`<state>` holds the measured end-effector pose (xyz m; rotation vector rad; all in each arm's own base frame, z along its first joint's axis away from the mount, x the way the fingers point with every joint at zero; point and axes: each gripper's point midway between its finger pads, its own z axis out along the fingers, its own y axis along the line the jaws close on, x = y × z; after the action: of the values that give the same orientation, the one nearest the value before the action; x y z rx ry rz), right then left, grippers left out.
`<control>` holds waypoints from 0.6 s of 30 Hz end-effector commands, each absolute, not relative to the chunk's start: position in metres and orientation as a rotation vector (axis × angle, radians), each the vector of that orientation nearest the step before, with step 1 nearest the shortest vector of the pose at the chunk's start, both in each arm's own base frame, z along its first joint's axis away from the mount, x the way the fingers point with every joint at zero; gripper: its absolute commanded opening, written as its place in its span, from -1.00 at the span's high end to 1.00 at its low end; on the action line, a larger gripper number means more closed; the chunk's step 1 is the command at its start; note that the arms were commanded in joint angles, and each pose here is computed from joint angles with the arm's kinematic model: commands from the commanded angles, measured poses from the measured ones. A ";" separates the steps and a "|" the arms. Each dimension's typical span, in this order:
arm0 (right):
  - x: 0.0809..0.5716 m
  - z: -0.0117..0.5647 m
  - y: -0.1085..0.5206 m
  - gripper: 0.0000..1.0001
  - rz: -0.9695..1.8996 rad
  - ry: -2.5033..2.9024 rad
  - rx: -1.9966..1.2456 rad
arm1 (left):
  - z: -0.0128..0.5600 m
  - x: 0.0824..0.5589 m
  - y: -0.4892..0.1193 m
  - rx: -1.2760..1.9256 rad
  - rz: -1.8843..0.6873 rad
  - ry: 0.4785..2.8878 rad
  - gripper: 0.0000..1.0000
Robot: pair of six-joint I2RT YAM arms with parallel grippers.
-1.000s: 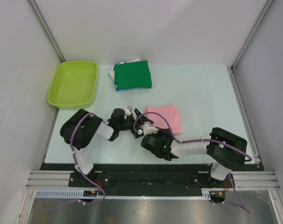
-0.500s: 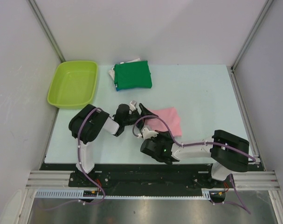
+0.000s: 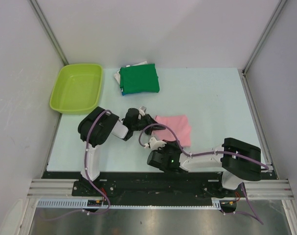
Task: Fold and stack the t-shirts
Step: Neatly place the folded tshirt to the corner
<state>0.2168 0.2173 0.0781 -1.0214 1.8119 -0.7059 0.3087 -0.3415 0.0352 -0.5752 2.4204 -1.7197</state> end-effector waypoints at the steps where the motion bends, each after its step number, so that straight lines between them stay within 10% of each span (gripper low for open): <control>1: 0.212 0.080 0.218 1.00 -0.686 1.807 -0.949 | 0.051 0.319 -0.355 -0.454 -1.761 2.403 0.86; 3: 0.210 0.081 0.221 1.00 -0.662 1.813 -0.907 | 0.055 0.327 -0.357 -0.429 -1.744 2.408 0.99; 6: 0.207 0.086 0.217 -0.71 -0.658 1.829 -0.857 | 0.067 0.345 -0.359 -0.370 -1.721 2.400 0.99; 7: 0.206 0.086 0.218 -0.99 -0.635 1.843 -0.819 | 0.069 0.351 -0.359 -0.358 -1.704 2.404 1.00; 18: 0.223 0.120 0.208 -0.99 -0.386 2.022 -0.354 | 0.133 0.469 -0.344 -0.128 -1.483 2.368 1.00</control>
<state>0.2160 0.2037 0.0943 -0.6275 1.9615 -0.5892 0.4409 -0.3631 0.1290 -0.2154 2.3194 -1.5964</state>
